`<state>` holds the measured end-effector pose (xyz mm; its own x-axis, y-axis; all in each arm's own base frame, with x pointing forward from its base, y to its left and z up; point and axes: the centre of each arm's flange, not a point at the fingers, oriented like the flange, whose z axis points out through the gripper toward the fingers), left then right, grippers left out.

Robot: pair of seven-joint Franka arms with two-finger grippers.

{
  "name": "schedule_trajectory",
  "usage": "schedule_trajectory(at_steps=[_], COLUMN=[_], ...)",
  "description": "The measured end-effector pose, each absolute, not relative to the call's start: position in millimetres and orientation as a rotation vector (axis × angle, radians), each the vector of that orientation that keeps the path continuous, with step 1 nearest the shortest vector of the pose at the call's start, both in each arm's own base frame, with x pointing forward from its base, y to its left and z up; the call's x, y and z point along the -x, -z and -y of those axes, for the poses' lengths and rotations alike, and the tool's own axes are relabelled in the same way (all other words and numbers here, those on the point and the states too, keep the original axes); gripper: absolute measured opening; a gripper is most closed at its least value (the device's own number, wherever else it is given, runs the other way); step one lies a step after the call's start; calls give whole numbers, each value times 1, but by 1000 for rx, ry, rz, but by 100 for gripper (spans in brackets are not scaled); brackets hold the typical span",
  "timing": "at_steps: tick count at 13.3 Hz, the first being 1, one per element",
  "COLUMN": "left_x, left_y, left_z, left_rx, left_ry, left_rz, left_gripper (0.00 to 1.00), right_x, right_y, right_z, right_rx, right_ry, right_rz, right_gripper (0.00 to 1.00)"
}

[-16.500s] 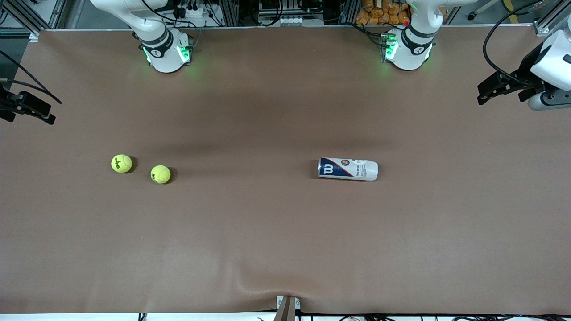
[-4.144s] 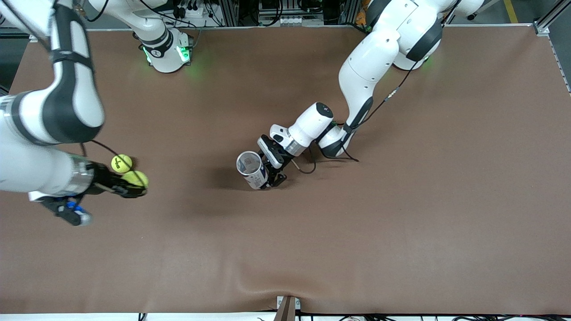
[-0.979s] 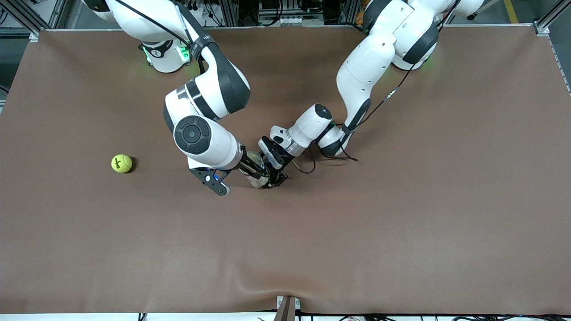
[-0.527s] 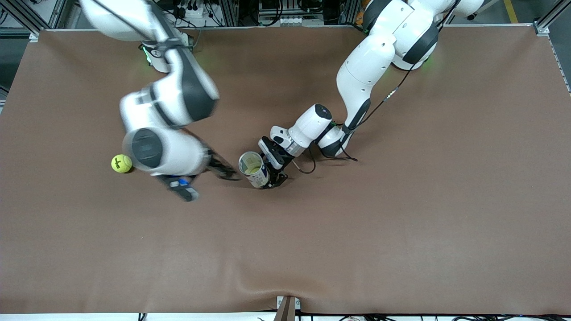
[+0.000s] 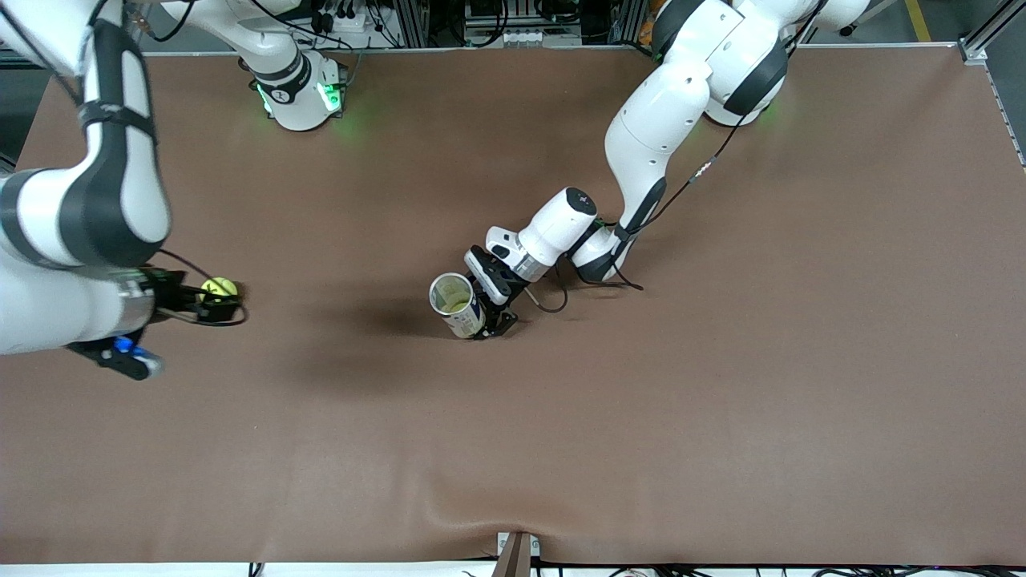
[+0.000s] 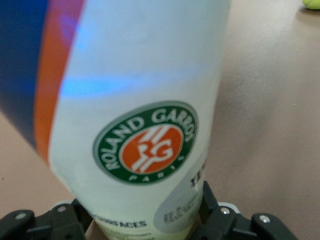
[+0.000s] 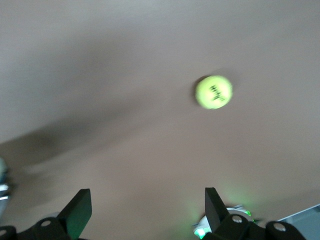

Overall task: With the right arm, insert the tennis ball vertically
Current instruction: 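Grasp the Wilson ball on the table with the right gripper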

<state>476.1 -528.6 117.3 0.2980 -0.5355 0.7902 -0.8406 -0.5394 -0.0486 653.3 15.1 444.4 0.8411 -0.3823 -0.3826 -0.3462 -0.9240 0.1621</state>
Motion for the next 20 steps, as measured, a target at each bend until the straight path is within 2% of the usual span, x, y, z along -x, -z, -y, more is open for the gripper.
schedule_trajectory(at_steps=[2,5,9,16,20], left_x=[-476,-476,-476,-476,-476], left_y=[-117,-117,-117,-117,-117], left_z=[529,529,529,528,528], left_rx=[-2196,-2196,-2196,-2196,-2196], left_ry=[-1115,-1115,-1115,-1116,-1116], left_rz=[1234,1234,1234,1234,1234], left_gripper=[83,83,83,84,84], right_x=[-649,-651,-631,-594,-584], right_y=[-420,-356,-274,-205,-196], right_z=[16,40,73,100,102], right_rx=[-2896,-2870,-2898,-2954,-2951], right_ry=[679,641,631,596,633], right_rz=[448,355,173,32,41], right_gripper=[100,100,100,100,100])
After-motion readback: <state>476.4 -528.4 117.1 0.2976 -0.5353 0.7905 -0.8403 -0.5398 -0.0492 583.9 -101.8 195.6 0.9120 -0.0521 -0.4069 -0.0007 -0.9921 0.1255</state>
